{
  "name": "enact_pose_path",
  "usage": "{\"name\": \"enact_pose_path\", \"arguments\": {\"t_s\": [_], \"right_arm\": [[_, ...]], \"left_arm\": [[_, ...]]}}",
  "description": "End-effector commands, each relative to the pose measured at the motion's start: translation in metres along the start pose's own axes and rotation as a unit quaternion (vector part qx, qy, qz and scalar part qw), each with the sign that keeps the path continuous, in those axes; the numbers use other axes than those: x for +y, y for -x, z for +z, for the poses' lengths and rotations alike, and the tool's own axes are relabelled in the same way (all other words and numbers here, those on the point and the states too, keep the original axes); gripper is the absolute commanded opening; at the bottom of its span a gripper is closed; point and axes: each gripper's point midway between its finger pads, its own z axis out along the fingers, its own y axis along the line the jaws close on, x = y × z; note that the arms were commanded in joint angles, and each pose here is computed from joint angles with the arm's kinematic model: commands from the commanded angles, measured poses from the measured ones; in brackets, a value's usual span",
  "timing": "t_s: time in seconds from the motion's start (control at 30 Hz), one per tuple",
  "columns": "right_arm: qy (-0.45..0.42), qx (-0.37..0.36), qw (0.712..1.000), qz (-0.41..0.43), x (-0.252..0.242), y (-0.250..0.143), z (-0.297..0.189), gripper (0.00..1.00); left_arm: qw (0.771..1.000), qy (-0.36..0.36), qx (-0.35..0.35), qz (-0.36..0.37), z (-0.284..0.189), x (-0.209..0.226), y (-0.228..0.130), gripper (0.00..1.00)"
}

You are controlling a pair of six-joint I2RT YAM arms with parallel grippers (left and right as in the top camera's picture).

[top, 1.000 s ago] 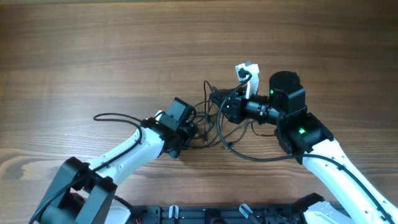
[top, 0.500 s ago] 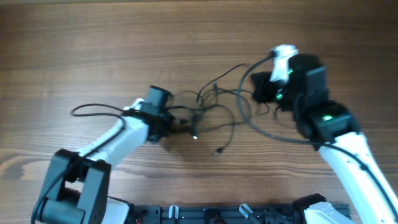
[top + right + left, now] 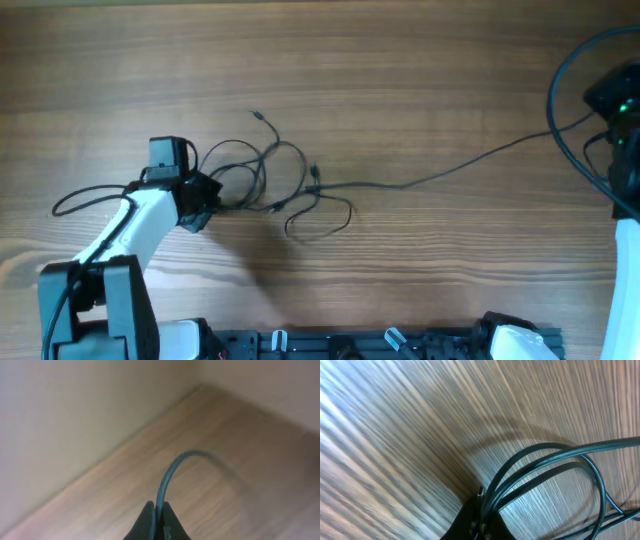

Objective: Untangle cables

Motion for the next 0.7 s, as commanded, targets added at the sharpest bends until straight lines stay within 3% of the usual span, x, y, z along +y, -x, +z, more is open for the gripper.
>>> {"name": "enact_pose_path", "arguments": {"t_s": [0.0,0.07,0.27,0.37,0.53,0.6,0.63,0.67], "right_arm": [[0.187,0.117,0.974,-0.054,0.063,-0.046,-0.003,0.04],[0.24,0.198,0.948,-0.073,0.081,-0.085,-0.008,0.05],[0.236,0.362,0.889,-0.148,0.093,-0.211,0.003,0.05],[0.244,0.415,0.858,-0.179,0.102,-0.278,0.011,0.04],[0.225,0.45,0.842,-0.196,0.111,-0.338,0.027,0.05],[0.207,0.458,0.834,-0.228,0.109,-0.359,0.033,0.08],[0.18,0.465,0.83,-0.25,0.102,-0.373,0.038,0.16],[0.149,0.471,0.83,-0.26,0.095,-0.383,0.042,0.3]], "left_arm": [[0.999,-0.02,0.008,0.047,0.0,-0.015,-0.018,0.04],[0.998,-0.028,0.007,0.06,0.0,-0.023,-0.023,0.04],[0.996,-0.033,0.012,0.078,0.001,-0.029,-0.033,0.04],[0.996,-0.033,0.012,0.079,0.001,-0.029,-0.034,0.04],[0.996,-0.033,0.012,0.079,0.001,-0.029,-0.034,0.06],[0.996,-0.032,0.012,0.079,0.001,-0.029,-0.034,0.06],[0.996,-0.032,0.012,0.079,0.001,-0.029,-0.034,0.06],[0.996,-0.032,0.012,0.079,0.001,-0.029,-0.034,0.06]]}}
